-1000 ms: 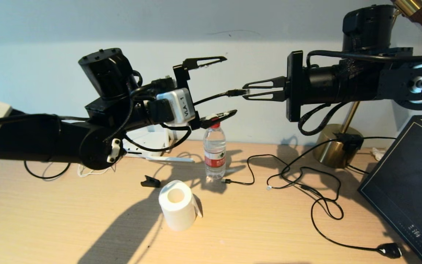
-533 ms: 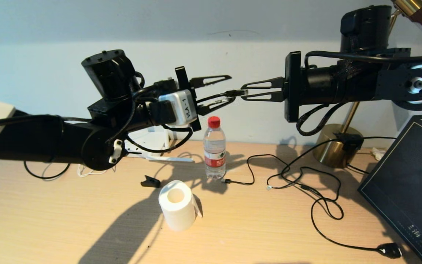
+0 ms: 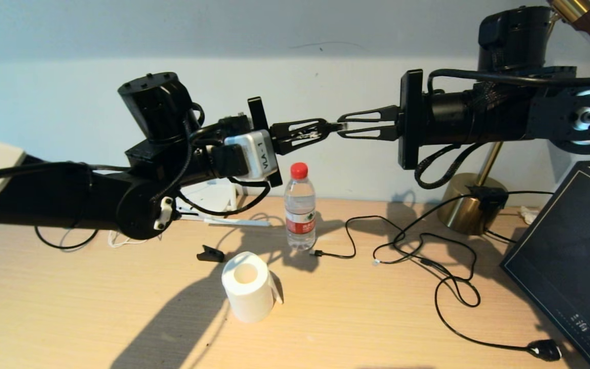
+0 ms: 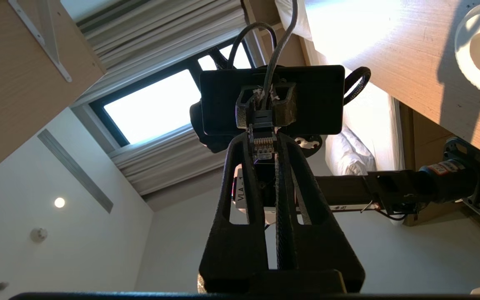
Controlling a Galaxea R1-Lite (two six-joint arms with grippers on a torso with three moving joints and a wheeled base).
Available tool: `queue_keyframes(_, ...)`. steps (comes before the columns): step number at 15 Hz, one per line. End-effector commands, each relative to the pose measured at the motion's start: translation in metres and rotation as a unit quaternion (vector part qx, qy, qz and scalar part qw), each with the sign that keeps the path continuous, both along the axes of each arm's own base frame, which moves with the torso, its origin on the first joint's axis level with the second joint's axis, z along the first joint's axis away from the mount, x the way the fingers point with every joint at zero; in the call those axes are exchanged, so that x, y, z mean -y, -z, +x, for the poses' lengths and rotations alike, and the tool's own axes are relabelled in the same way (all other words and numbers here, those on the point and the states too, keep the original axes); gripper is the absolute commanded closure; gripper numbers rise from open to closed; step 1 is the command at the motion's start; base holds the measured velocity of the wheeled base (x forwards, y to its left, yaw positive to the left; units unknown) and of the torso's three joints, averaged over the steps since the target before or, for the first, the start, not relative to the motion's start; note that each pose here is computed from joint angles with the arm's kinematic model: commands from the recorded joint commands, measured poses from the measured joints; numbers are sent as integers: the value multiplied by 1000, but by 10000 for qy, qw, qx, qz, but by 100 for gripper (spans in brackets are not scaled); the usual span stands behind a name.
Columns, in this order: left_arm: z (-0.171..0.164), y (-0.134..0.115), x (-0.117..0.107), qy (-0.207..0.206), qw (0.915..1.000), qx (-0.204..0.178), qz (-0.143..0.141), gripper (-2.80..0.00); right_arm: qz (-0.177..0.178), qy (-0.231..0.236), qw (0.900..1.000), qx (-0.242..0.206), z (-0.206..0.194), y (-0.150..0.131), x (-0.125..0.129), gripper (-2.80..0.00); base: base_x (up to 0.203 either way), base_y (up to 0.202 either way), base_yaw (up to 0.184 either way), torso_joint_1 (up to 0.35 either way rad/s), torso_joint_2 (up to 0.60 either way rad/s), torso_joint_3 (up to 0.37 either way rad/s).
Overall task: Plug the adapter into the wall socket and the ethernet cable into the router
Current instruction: Hand it to the other hand
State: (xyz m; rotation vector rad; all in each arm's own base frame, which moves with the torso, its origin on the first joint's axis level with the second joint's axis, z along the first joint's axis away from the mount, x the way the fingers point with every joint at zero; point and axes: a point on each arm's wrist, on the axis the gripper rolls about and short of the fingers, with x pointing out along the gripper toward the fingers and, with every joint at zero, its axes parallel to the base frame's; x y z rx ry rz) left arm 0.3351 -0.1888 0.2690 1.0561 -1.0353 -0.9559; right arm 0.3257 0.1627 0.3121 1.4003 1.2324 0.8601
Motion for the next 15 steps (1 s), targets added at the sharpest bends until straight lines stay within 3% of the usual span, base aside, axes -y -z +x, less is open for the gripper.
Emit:
queue_keyframes(1, -2, -3, -1, 13, 10000, 86, -14, 0, -13, -21, 9999, -112, 4, 5, -2, 0, 0, 0, 0, 0, 0, 0)
queue_keyframes(8, 0, 3, 0, 17, 10000, -10, 20, 0, -13, 7, 10000, -76, 7, 5, -3, 0, 0, 0, 0, 0, 0, 0)
queue_keyframes(9, -1, 5, -1, 18, 10000, -53, 40, 0, -18, 14, 10000, -73, 7, 5, -3, -280, 0, 0, 0, 0, 0, 0)
queue_keyframes(13, -8, 10, -6, 16, 9995, -310, 83, 0, -40, 189, 9998, -38, 7, 4, -3, -280, 0, 0, 0, 0, 0, 0)
queue_keyframes(15, -7, 10, -16, -1, 9959, -903, -84, 0, -56, 368, 9993, 21, 2, 0, 1, -280, 0, 0, 0, 0, 0, 0)
